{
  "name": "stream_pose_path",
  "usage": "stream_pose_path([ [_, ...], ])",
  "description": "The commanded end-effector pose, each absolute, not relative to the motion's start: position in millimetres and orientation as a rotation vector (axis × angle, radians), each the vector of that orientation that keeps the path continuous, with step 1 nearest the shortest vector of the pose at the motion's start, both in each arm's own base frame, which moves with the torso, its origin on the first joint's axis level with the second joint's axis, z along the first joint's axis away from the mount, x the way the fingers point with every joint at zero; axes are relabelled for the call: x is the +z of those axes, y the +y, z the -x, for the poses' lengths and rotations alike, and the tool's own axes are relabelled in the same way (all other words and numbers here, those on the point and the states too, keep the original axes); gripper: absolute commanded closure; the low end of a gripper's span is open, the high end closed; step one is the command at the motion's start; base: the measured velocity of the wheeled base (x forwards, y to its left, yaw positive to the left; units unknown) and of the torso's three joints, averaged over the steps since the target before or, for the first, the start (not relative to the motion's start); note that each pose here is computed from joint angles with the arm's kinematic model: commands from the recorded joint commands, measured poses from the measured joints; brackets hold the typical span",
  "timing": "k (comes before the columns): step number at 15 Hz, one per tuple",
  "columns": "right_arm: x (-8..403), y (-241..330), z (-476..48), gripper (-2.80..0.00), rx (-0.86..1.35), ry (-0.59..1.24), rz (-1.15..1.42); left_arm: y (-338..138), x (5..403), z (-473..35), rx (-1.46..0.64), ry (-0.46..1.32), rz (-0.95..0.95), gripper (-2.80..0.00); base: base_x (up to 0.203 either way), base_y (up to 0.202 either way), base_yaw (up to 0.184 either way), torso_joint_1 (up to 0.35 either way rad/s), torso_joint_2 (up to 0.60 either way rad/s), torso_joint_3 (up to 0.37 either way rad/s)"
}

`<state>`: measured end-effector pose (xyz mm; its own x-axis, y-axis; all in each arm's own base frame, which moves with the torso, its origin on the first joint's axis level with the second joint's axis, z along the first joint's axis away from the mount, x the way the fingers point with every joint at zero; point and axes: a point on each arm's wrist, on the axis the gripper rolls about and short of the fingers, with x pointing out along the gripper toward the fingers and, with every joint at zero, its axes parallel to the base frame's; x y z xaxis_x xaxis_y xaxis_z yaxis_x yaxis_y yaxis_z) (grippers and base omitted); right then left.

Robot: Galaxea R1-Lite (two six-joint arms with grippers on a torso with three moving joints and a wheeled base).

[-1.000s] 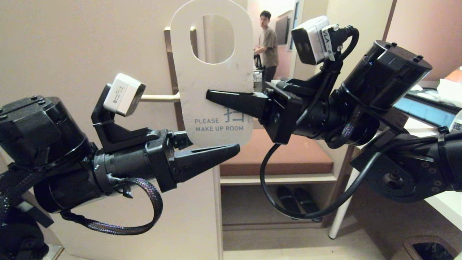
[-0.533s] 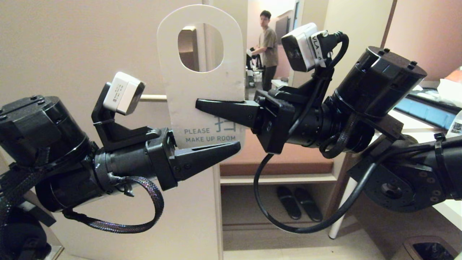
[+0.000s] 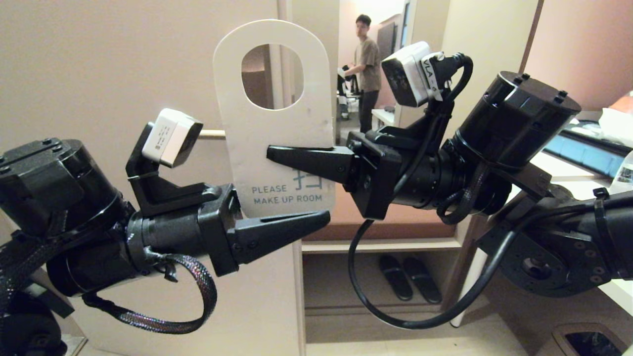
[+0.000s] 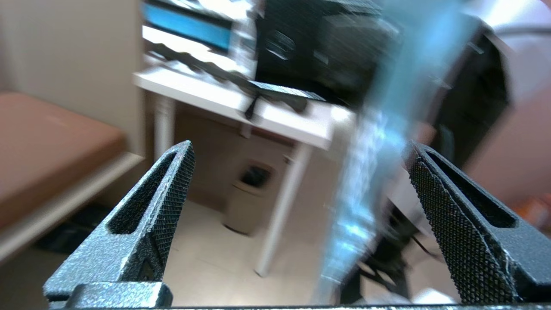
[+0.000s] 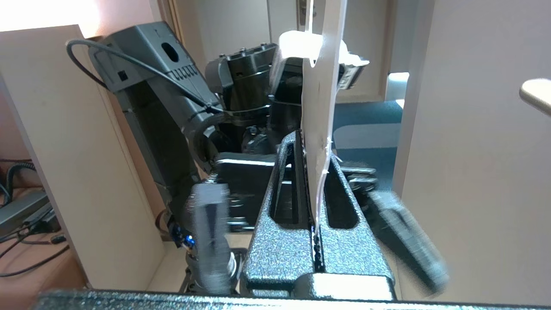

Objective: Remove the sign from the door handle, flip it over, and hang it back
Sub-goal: Hand it to the other hand

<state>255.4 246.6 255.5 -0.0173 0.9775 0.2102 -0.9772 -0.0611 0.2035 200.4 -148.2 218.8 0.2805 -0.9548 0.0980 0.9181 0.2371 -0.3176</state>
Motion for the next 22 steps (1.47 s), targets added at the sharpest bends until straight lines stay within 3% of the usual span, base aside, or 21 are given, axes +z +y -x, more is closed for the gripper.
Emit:
stream_pose_path([
  [1, 254.2, 244.2, -252.4, 0.0, 1.602, 0.007, -0.331, -147.5, 216.1, -198.3, -1.324, 0.14, 0.337, -2.8, 0.0, 0.0, 0.0, 0.0, 0.0, 0.0],
  [22, 244.1, 241.4, -236.9, 0.0, 1.589, 0.075, -0.426, -147.6, 217.4, -201.1, -1.356, 0.135, 0.324, -2.8, 0.0, 0.0, 0.0, 0.0, 0.0, 0.0],
])
